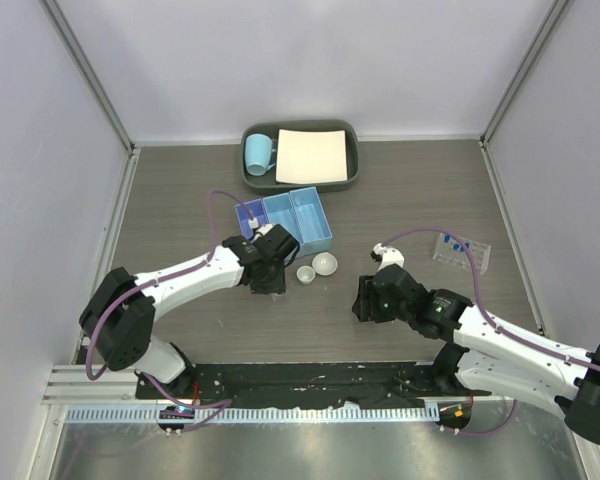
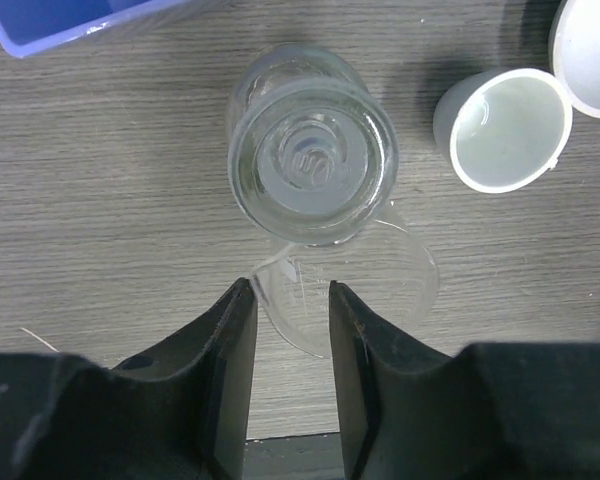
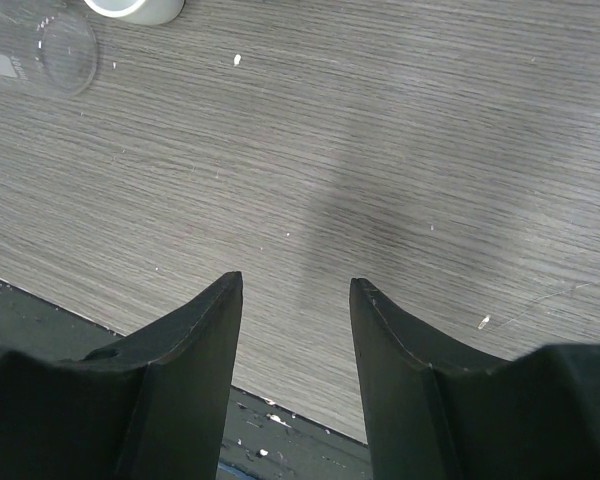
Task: Organize the chemistry lab equipment
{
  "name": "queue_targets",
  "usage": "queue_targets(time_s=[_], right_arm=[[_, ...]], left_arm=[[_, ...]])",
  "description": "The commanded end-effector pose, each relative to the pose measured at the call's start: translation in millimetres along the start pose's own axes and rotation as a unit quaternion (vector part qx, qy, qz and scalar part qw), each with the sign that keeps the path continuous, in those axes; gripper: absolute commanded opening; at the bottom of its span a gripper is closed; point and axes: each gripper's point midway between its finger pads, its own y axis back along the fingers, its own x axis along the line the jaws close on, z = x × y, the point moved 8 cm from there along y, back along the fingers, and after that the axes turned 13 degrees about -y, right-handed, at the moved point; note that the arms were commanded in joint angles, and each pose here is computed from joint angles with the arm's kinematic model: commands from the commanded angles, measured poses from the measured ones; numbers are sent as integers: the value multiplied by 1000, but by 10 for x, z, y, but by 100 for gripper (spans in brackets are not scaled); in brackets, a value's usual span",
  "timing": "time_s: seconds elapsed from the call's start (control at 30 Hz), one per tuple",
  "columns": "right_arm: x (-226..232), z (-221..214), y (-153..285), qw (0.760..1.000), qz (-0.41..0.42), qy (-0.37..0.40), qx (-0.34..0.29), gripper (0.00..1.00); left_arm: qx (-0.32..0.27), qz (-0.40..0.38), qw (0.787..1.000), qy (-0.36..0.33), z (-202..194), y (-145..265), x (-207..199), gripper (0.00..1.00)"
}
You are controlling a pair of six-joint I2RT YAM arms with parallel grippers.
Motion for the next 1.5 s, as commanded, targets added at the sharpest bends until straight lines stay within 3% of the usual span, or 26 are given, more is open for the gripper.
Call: queue_targets(time_s=[0.0,0.13,0.37,0.6,0.77,1.03,1.23,1.47], right_arm=[[66,57,15,1000,11,-5,-18,53],[83,67,15,1000,11,-5,-17,53],[109,76,3,1000,9,-5,-15,53],[144,88,9,1000,11,-4,-17,52],[178,104,15,1000,15,-7,-20,52],[231,114,24,999,24,-7,-22,52],[232,119,54,999,26,-7,-27,52],[203,97,44,999,22,-10,-27,52]], left_arm=[[-11,-1,1000,2,5,-32,-11,36],[-10,-2,1000,2,-35,-22,9,30],[-9,-3,1000,1,-84,39,60,0],[-25,-14,1000,-2,-70,288,108,0],[-52,-40,998,-10,-21,709,106,0],[-140,-53,989,-14,382,1386,103,0],[-149,57,987,-31,730,1441,198,0],[-135,56,989,8,1090,1169,362,0]])
